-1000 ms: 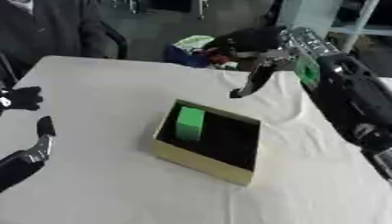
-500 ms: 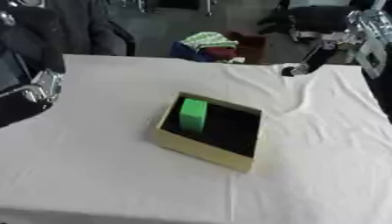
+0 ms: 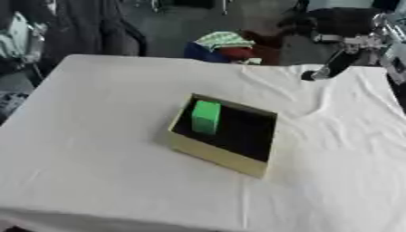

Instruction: Pick up objects on the table and place them in the box.

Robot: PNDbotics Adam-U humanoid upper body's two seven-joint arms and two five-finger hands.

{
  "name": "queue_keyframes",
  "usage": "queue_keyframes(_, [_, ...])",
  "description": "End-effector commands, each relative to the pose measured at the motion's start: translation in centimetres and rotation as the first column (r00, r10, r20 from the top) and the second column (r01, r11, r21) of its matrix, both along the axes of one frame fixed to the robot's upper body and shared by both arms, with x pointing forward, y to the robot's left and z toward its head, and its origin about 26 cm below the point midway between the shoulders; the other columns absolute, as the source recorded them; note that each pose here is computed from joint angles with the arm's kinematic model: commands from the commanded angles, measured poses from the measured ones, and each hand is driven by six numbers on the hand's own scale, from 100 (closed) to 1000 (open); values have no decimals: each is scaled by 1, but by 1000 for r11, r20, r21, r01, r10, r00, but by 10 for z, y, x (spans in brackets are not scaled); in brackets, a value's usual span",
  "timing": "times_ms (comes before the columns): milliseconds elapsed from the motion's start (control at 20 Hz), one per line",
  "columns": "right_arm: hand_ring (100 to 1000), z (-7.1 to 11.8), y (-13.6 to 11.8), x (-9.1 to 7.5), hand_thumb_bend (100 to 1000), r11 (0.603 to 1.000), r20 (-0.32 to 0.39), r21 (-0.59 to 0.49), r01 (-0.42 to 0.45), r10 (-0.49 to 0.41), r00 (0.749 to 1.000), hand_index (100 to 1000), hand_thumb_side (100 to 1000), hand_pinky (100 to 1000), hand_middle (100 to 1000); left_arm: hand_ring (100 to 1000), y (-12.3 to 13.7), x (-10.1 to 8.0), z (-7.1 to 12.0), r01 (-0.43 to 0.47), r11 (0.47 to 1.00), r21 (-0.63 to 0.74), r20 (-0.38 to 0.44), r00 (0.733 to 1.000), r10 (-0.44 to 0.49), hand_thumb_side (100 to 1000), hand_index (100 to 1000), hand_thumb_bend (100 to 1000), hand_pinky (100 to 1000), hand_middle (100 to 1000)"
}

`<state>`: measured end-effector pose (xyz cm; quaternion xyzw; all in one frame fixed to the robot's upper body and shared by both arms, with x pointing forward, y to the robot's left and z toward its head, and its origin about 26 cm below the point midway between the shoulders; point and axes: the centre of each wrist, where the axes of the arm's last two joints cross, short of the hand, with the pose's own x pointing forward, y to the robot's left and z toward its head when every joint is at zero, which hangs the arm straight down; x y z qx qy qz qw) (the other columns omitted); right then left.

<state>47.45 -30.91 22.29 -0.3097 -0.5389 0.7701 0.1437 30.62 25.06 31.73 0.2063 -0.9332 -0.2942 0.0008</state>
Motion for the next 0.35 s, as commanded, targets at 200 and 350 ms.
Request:
queue_keyframes(200, [1000,20,-16,-3,447,998,20,-55,13,-12,1000,1000,294,927,1000,442,13,-10,32,-32,996,-78,-6,999,31,518,697,100,543,443])
queue_keyframes(350, [1000,20,-13,-2,443,998,20,-55,5,-4,1000,1000,289,927,1000,468,7,-10,31,-17,999,-37,-78,997,15,516,730,100,562,471])
